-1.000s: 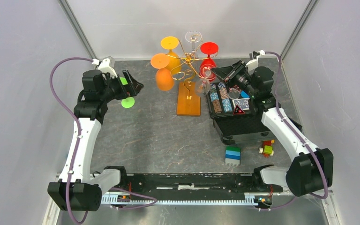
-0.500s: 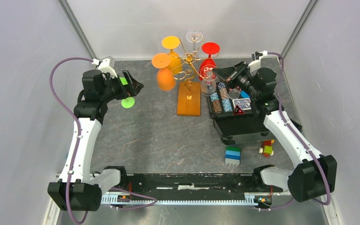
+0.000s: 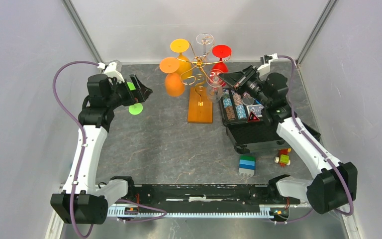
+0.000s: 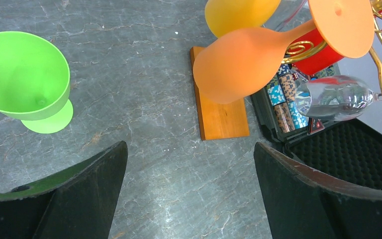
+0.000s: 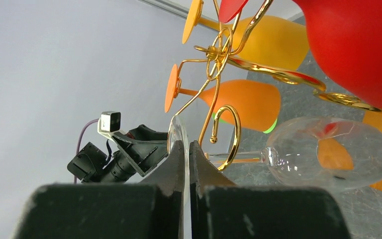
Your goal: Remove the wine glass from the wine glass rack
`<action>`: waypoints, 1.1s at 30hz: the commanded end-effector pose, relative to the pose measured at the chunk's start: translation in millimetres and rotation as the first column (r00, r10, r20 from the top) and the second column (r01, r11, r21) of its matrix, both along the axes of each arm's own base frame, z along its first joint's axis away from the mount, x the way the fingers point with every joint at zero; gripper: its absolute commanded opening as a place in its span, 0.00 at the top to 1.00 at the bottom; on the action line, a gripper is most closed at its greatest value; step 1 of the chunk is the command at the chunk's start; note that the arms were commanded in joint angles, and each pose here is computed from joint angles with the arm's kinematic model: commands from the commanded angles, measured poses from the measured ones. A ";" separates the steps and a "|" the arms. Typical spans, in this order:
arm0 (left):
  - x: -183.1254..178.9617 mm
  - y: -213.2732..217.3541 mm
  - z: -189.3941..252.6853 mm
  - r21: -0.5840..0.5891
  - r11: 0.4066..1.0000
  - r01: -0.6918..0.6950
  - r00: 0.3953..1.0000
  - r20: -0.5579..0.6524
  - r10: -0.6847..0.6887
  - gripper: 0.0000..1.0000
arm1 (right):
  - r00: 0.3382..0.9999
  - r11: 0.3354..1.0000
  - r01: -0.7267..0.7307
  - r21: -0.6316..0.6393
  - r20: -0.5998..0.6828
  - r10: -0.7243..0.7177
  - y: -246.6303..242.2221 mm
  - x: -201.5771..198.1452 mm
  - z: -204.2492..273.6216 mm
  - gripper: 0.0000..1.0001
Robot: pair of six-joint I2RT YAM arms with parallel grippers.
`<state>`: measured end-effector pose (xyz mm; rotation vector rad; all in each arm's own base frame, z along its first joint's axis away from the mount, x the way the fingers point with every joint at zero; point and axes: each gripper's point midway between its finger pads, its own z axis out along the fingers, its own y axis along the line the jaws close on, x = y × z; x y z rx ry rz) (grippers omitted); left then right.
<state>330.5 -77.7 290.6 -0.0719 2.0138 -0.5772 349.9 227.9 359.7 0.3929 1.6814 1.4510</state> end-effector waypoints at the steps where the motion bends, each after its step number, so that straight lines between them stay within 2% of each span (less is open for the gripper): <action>1: -0.9 -0.5 7.5 -0.025 1.000 -0.008 1.000 0.019 0.009 0.00 | 0.995 0.999 -0.035 0.032 0.098 0.031 13.0 -3.1 38.3 1.00; 14: -0.9 0.9 6.5 -0.020 1.000 -0.015 1.000 0.017 0.016 0.00 | 0.978 0.982 0.187 -0.021 0.102 -0.184 -6.1 34.0 45.9 1.00; 33: -1.6 2.2 7.6 -0.018 1.000 -0.023 0.999 0.021 0.024 0.00 | 0.951 0.952 0.302 0.040 0.047 -0.304 -18.6 54.4 38.2 1.00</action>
